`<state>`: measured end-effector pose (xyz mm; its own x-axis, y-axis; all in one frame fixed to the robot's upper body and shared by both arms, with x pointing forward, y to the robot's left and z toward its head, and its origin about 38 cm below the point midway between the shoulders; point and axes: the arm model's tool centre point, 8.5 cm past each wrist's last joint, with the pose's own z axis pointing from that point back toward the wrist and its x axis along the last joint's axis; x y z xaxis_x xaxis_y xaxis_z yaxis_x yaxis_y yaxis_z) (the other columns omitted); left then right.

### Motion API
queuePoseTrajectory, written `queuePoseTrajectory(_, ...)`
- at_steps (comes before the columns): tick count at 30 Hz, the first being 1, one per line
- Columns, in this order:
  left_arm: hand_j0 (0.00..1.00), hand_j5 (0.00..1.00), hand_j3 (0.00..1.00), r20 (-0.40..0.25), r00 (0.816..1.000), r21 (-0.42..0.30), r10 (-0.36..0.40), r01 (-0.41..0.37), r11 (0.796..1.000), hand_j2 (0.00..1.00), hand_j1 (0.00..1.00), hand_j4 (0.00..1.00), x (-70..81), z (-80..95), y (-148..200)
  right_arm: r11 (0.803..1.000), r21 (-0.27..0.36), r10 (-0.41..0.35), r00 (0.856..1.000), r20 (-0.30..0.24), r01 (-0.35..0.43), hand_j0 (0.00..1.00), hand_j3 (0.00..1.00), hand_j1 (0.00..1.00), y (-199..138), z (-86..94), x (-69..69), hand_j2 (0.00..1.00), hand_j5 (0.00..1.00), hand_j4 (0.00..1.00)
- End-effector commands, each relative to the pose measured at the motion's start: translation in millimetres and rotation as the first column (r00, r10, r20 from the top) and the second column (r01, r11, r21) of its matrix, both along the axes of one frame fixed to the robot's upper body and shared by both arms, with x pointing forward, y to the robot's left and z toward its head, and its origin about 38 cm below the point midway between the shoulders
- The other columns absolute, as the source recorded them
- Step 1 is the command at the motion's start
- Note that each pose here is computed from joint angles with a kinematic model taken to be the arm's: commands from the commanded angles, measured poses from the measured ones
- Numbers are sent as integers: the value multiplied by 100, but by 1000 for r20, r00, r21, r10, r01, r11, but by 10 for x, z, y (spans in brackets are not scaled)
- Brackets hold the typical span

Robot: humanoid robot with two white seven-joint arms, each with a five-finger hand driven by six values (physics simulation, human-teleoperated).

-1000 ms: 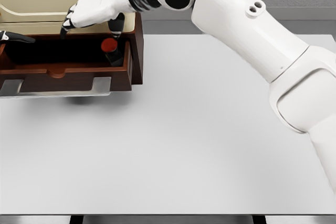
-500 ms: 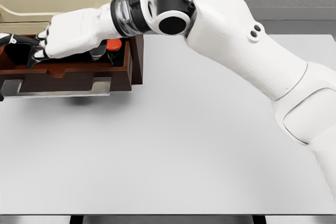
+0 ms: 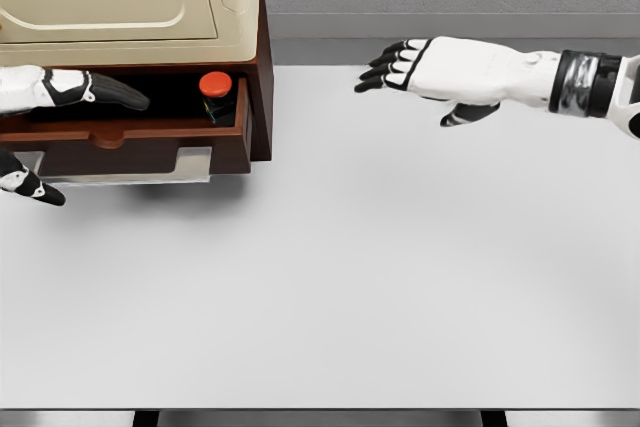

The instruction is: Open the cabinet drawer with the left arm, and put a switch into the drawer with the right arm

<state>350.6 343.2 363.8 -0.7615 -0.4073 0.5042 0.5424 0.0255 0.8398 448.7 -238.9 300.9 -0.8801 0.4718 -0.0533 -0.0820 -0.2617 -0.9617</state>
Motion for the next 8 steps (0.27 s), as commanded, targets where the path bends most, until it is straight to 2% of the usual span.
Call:
queuePoseTrajectory(1, 100, 100, 100, -1, 999, -21, -52, 52, 998, 100, 100, 100, 59, -44, -191, 999, -1, -47, 999, 3, 47, 100, 100, 100, -247, 103, -7, 100, 100, 100)
queuePoseTrajectory(5, 100, 100, 100, 2, 999, -21, -50, 50, 999, 100, 100, 100, 58, -33, -185, 999, -5, -40, 999, -3, 40, 100, 100, 100, -219, 75, -9, 100, 100, 100)
queuePoseTrajectory(8, 100, 100, 100, 3, 999, -18, -47, 47, 999, 100, 100, 100, 55, -32, -175, 999, -24, -25, 999, -28, 24, 100, 100, 100, -165, -32, -23, 100, 100, 100)
